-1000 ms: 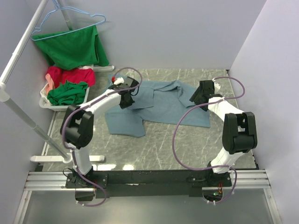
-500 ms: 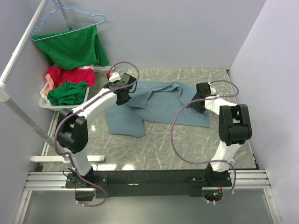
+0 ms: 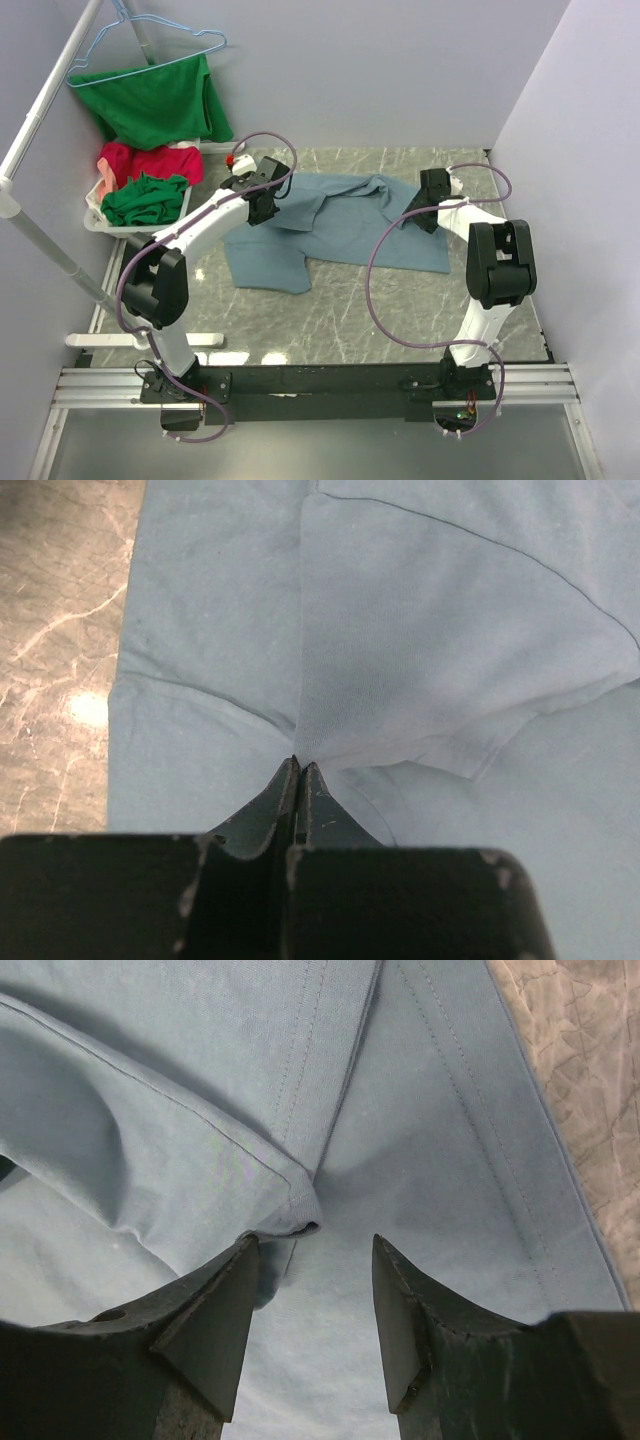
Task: Fold and stack the t-shirts
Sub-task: Flatten the tshirt out
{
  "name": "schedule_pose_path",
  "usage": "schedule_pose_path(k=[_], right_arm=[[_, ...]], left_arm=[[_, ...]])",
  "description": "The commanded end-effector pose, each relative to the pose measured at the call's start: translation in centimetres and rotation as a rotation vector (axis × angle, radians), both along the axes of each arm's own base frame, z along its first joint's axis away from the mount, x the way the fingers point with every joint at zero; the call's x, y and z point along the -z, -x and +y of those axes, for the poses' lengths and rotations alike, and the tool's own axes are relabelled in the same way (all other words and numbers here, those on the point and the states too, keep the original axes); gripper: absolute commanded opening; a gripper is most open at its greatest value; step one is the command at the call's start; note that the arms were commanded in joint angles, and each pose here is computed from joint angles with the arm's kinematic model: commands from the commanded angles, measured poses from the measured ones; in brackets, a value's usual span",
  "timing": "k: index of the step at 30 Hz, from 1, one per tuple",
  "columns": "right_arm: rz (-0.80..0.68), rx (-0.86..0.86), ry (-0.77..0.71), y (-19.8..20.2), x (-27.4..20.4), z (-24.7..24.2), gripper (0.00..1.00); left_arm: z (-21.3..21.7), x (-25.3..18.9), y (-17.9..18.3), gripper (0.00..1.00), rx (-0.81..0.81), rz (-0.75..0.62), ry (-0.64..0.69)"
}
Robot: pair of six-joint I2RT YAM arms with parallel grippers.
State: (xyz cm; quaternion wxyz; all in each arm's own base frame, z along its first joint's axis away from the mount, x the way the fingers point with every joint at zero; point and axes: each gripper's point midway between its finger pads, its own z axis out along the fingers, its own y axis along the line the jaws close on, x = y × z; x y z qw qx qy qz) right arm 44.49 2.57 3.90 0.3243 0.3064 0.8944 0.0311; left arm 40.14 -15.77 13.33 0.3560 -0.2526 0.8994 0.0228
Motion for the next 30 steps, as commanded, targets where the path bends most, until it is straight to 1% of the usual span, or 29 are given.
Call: schedule_pose_path(k=[1,10,13,15,18,22,30], right_arm=[[-0.069,0.01,-0.014,-1.1,-2.4,0.3,0.56],[-0.112,0.043,-0.021,-1.1,-3.7,0.0,0.53],[-0.106,0.048,-0.029,-1.1,-3.5,0.1,0.52],[-0.095,0.073,-0.025,-1.1,-3.2,-0.2,0.49],[-0.118,0.056,-0.049,-1.2,-3.2,0.4,0.48],[-0.055,0.062,-0.051,-1.4,-1.9,0.5,0.47],[-0.051,0.064,-0.083,-2.6,-0.8,1.4,0.45]], left_arm=[[0.7,-0.9,0.0,0.01,-0.01,-0.021,-0.01],[1.0,-0.7,0.3,0.01,-0.013,-0.018,-0.011],[1.2,-0.8,0.3,0.01,-0.017,-0.021,-0.013],[1.4,-0.7,0.3,0.01,-0.018,-0.019,-0.013],[1.6,-0.7,0.4,0.01,-0.021,-0.018,-0.016],[1.7,-0.5,0.4,0.01,-0.022,-0.014,-0.014],[2.0,-0.4,0.5,0.01,-0.022,-0.01,-0.023]])
